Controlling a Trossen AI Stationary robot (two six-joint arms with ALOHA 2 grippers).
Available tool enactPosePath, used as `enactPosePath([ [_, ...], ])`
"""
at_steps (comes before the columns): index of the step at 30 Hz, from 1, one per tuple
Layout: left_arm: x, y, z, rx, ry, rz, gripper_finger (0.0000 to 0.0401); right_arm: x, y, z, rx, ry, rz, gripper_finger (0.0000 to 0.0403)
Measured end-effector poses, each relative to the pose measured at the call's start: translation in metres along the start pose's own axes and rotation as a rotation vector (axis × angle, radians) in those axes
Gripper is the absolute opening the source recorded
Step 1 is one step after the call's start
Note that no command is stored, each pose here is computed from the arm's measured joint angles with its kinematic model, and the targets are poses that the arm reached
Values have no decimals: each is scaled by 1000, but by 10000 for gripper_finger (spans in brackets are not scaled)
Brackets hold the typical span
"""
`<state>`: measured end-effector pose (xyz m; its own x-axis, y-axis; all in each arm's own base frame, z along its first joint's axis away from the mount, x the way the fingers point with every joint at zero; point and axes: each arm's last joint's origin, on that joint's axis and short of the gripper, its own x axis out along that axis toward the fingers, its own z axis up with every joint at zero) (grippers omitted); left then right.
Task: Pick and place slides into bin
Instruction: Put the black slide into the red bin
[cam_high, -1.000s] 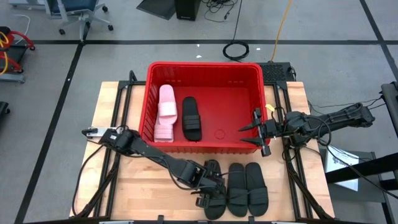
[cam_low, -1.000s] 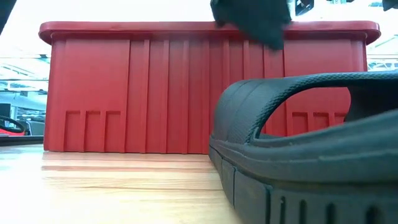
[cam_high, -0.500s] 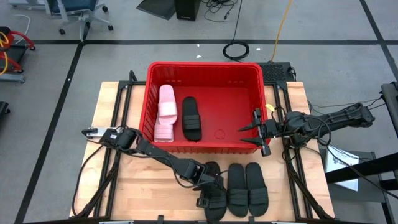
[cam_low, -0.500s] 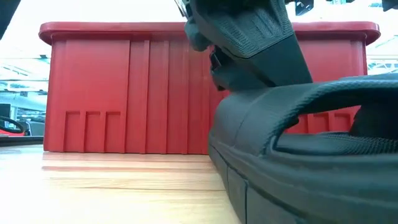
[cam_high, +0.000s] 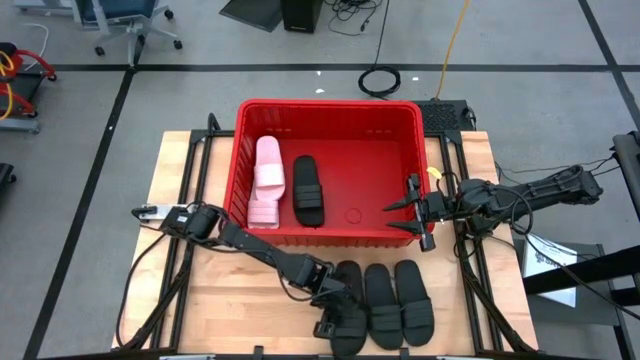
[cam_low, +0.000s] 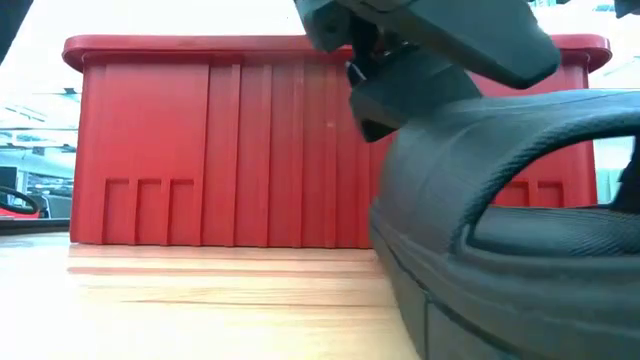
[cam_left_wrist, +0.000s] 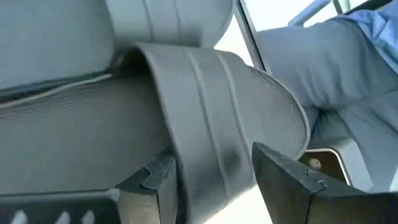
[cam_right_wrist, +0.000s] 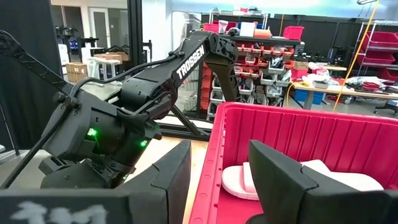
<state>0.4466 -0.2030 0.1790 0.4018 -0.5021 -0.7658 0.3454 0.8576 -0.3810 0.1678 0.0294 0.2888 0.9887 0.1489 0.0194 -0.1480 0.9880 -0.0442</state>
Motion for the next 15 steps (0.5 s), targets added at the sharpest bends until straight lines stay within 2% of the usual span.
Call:
enactPosePath([
  [10, 1, -3, 0, -12, -16, 25, 182, 0, 0, 0, 0, 0, 0, 150],
  [15, 1, -5, 0, 2, -19, 31, 137, 0, 0, 0, 0, 0, 0, 150],
])
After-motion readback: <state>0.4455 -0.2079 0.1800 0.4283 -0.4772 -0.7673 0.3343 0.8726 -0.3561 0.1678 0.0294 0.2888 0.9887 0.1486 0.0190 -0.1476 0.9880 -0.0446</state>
